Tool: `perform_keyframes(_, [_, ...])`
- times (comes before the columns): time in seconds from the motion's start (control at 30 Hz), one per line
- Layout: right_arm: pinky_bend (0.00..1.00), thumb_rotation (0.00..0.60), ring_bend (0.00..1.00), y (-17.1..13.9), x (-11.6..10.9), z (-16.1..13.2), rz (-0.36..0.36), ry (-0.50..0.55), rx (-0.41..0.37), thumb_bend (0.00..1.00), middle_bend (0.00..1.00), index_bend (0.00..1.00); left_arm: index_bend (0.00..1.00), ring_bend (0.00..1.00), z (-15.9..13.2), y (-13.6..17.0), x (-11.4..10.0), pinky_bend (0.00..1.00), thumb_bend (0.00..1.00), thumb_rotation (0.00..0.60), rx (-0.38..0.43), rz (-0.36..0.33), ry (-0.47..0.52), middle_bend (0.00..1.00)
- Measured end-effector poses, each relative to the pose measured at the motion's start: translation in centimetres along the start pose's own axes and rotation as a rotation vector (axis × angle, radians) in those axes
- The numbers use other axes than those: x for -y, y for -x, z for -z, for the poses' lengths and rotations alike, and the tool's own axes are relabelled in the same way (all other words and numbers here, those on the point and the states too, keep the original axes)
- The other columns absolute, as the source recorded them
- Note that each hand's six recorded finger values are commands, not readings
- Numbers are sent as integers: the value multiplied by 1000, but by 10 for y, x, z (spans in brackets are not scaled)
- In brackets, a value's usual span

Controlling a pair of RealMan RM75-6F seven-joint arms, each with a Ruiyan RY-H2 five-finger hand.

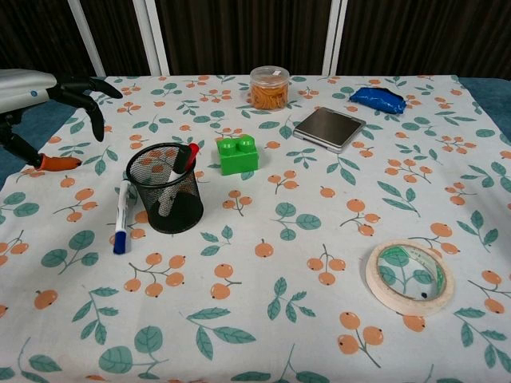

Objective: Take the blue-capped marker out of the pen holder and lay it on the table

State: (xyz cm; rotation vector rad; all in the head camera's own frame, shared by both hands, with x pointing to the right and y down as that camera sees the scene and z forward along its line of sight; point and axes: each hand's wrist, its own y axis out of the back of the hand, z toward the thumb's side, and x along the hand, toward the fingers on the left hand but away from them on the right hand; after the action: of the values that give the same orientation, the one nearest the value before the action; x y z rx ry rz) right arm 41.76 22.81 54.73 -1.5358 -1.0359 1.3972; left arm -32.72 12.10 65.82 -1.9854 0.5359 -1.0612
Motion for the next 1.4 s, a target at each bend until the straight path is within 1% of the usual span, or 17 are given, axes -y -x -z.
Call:
perform_keyframes(0.07, [167,600,45,0,0,0,2,0,0,114,0,63,372,0,3,7,-6,0,240,600,-2,-5,-18,55])
perform_keyframes(0.13, [167,600,45,0,0,0,0,0,0,114,0,63,365,0,6,13,-12,0,239,600,-8,-26,-31,51])
perform_keyframes(0.27, [167,600,45,0,0,0,1,1,2,114,0,63,343,0,20,34,-36,0,239,600,-72,-106,-83,47])
perform_keyframes(0.33, [167,600,45,0,0,0,-2,0,3,114,0,63,335,0,24,42,-42,0,239,600,-102,-131,-107,48])
perform_keyframes(0.43, [167,600,45,0,0,0,1,1,3,114,0,63,326,0,27,62,-52,0,239,600,-164,-191,-138,45])
perform_keyframes(0.5, [167,600,45,0,-2,0,8,6,6,114,0,63,314,0,29,80,-56,0,239,600,-226,-231,-154,38])
perform_keyframes(0.57, [167,600,45,0,-2,1,10,8,9,113,0,62,298,0,33,101,-56,0,239,600,-305,-249,-159,29])
perform_keyframes(0.67, [167,600,45,0,-1,1,5,8,6,114,0,62,261,0,37,128,-47,0,239,600,-404,-237,-140,17])
perform_keyframes(0.7, [167,600,45,0,-1,0,4,6,3,114,0,62,251,0,38,135,-44,0,239,600,-425,-228,-130,14])
perform_keyframes(0.77, [167,600,45,1,-1,0,4,3,-1,114,0,61,240,0,39,149,-37,0,239,600,-459,-205,-107,10])
perform_keyframes(0.87, [167,600,45,1,-1,0,6,4,-2,113,0,62,231,0,40,164,-32,0,239,600,-488,-196,-69,9])
perform_keyframes(1.07, [167,600,45,1,-1,0,9,2,-4,114,0,61,227,0,42,181,-28,0,239,600,-499,-208,-38,9])
perform_keyframes(1.2, [167,600,44,1,-2,0,11,2,-3,114,0,61,226,0,48,183,-24,0,239,600,-494,-202,-22,7])
perform_keyframes(1.33, [167,600,45,1,-2,0,11,3,-1,113,0,61,225,0,52,182,-25,0,239,600,-485,-216,-18,7])
perform_keyframes(1.4, [167,600,45,1,-2,0,10,5,-1,114,0,61,226,0,53,182,-23,0,239,600,-489,-208,-17,7])
